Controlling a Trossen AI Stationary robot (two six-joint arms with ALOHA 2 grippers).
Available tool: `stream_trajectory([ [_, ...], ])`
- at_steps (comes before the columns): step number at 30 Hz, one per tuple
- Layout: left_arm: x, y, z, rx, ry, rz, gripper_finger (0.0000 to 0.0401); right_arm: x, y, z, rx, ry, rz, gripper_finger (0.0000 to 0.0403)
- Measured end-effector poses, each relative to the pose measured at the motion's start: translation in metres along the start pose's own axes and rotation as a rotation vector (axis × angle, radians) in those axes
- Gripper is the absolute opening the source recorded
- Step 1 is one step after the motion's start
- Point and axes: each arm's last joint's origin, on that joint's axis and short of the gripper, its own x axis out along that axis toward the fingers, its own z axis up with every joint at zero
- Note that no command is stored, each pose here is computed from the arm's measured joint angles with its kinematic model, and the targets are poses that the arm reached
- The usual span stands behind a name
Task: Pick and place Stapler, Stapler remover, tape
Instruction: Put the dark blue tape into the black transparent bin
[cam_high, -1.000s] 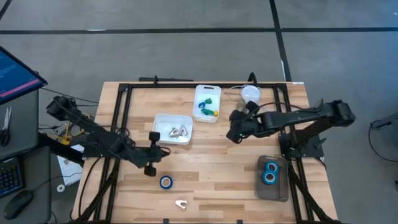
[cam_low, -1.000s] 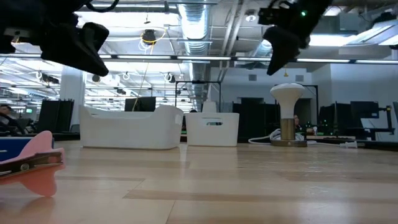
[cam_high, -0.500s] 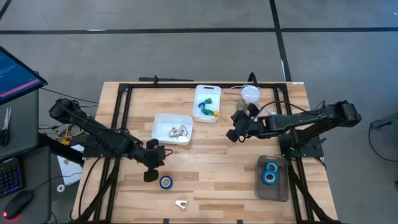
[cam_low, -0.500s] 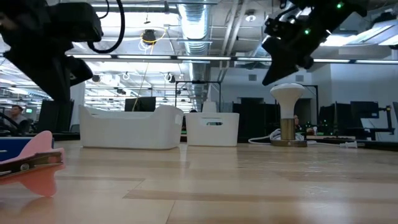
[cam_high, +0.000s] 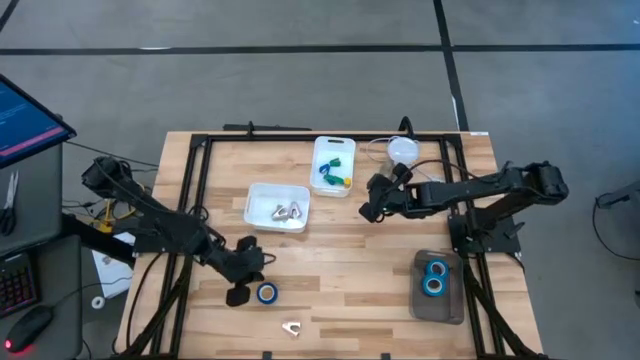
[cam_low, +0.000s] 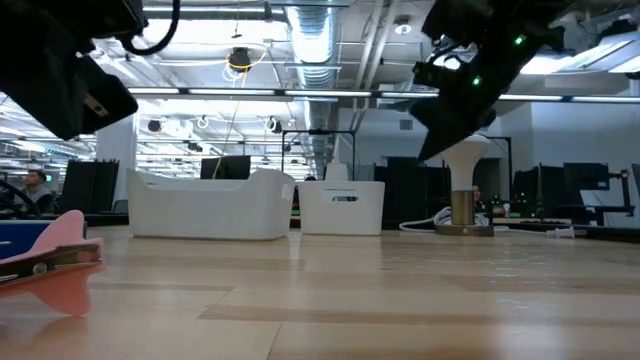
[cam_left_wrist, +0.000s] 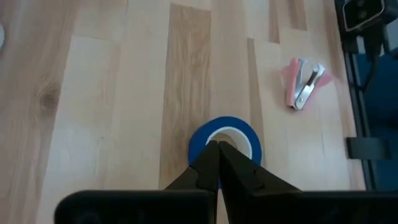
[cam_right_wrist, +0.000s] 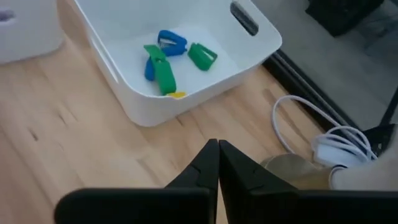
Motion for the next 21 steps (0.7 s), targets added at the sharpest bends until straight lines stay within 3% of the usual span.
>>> stream_trajectory([
  [5, 0.009, -0.015, 0.007, 0.098, 0.003, 0.024, 0.0002, 0.010, 0.005, -0.006, -0.030, 0.039, -0.014, 0.0001],
  [9, 0.024, -0.022, 0.012, 0.185, 0.084, 0.056, 0.0002, 0.015, 0.009, -0.009, -0.045, 0.054, -0.017, 0.0001],
  [15, 0.036, -0.023, 0.009, 0.198, 0.202, 0.007, 0.0003, 0.017, 0.011, -0.007, -0.029, 0.036, -0.012, 0.0001],
  [21, 0.036, -0.021, 0.008, 0.251, 0.195, 0.033, 0.0024, 0.015, 0.011, -0.004, -0.011, 0.016, -0.004, 0.0001],
])
